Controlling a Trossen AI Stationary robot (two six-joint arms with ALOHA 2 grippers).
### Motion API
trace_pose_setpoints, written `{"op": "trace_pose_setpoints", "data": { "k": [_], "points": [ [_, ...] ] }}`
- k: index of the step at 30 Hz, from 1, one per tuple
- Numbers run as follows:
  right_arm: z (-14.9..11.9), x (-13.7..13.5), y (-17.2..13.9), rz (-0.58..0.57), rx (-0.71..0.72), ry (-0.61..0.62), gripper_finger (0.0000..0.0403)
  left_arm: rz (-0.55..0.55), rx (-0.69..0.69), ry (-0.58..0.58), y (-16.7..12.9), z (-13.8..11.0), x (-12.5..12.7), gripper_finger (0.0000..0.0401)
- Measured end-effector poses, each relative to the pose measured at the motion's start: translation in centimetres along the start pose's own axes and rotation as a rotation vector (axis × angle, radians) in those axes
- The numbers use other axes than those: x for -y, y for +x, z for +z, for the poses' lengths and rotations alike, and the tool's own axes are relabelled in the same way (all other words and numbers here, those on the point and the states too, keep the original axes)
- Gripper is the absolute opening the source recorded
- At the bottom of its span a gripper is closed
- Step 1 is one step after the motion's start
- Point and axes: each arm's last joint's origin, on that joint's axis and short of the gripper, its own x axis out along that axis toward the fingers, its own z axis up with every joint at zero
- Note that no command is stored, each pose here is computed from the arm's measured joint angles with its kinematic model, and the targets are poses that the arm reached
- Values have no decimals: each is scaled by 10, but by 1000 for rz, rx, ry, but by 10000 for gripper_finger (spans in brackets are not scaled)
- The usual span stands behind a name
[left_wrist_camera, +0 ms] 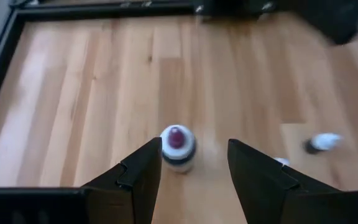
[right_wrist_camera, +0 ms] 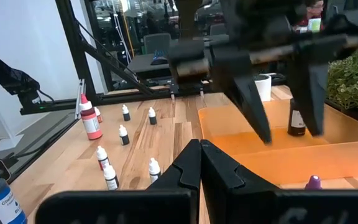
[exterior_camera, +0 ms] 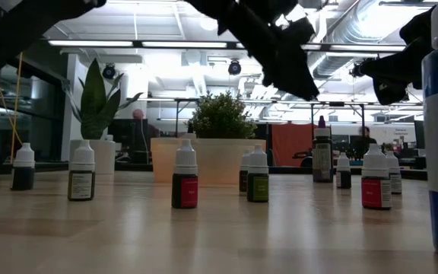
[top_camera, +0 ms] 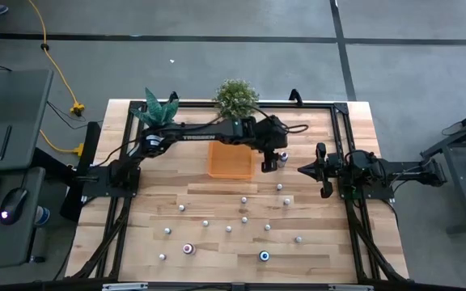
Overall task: Pick & Place food coloring
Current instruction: Put the large violet food coloring bottle into the orange bin
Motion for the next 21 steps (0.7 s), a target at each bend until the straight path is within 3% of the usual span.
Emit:
{"op": "trace_pose_setpoints", "data": {
  "k": [8,13,21],
  "points": [
    [0,0,0,0,1,0,0,29,54,72,5,3,-3,180],
    [0,0,0,0,0,0,0,-10,50,100,16,-9,0,181],
    [0,0,0,0,1,0,0,40,4,99,28,-25,0,259]
  ]
}}
